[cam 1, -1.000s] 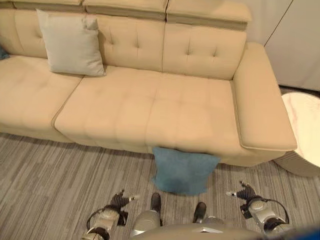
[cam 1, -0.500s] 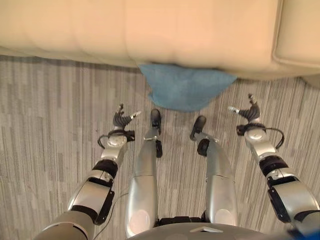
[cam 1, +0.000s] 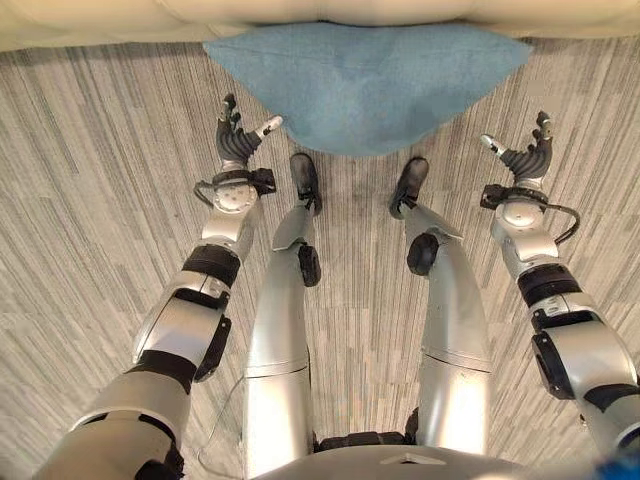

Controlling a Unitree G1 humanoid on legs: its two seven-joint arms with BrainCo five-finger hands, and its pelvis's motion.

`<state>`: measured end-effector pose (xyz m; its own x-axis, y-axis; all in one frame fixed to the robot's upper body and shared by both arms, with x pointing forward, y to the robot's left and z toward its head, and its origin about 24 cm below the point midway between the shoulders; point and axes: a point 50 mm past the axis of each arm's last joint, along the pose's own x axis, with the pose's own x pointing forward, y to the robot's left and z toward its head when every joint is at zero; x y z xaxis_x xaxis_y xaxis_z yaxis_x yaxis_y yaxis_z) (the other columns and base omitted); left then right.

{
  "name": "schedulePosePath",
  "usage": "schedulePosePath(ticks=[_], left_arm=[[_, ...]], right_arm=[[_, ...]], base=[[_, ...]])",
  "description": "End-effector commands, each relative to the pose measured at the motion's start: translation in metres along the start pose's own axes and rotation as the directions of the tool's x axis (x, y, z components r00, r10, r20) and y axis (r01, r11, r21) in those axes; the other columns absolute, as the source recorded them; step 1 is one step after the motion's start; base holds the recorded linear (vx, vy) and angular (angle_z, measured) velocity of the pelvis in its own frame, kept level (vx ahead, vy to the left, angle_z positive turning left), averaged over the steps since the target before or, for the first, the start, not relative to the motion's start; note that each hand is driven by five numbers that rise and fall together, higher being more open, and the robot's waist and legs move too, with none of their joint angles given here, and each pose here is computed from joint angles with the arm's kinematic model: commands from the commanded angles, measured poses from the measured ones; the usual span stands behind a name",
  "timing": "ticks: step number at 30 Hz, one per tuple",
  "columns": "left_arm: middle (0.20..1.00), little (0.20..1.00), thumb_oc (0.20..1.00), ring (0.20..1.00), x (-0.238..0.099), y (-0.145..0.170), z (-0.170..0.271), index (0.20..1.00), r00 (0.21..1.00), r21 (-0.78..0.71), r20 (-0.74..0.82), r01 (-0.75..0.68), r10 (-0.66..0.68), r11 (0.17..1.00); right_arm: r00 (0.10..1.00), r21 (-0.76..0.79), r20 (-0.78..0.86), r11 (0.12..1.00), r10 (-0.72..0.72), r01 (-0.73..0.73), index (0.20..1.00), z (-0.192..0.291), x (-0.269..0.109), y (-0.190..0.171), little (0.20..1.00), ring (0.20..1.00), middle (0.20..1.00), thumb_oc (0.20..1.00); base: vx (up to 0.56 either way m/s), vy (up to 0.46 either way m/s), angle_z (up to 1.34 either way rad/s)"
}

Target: Pick up all the scattered cushions and arrange them neatly on the sofa.

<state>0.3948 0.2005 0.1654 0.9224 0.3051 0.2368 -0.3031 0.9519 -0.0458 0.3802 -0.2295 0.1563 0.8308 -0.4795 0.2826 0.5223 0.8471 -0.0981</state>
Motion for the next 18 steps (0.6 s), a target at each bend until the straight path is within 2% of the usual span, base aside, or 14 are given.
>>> schedulePosePath(ticks=[1,5,11,15,18], left_arm=[[1.000,1.000,1.000,1.000,-0.010,0.018,-0.018,1.000,0.999,0.005,-0.025,-0.028,0.028,1.000],[1.000,1.000,1.000,1.000,0.000,0.011,0.003,1.000,0.999,0.022,0.039,0.003,-0.004,1.000],[1.000,1.000,1.000,1.000,0.010,-0.016,0.047,1.000,0.981,0.015,0.170,0.094,-0.095,0.996],[1.000,1.000,1.000,1.000,0.013,-0.034,0.068,1.000,0.965,-0.007,0.221,0.146,-0.140,0.989],[1.000,1.000,1.000,1.000,0.009,-0.057,0.080,1.000,0.951,-0.077,0.252,0.205,-0.180,0.976]], right_arm=[[0.998,0.014,0.037,0.999,0.047,-0.048,1.000,-0.006,-0.008,-0.007,1.000,1.000,1.000,1.000],[0.992,0.034,0.098,0.995,0.085,-0.089,1.000,0.015,0.001,-0.002,1.000,1.000,1.000,1.000],[0.958,0.075,0.200,0.971,0.207,-0.225,1.000,0.055,0.009,0.025,1.000,1.000,1.000,1.000],[0.906,0.070,0.267,0.931,0.328,-0.358,1.000,0.082,0.002,0.058,1.000,1.000,1.000,1.000],[0.862,0.125,0.291,0.877,0.415,-0.464,1.000,0.097,-0.011,0.089,1.000,1.000,1.000,1.000]], base=[[0.05,-0.005,0.00],[0.06,-0.013,-0.02],[0.03,-0.003,0.01],[0.00,0.003,-0.01],[0.01,0.002,-0.05]])
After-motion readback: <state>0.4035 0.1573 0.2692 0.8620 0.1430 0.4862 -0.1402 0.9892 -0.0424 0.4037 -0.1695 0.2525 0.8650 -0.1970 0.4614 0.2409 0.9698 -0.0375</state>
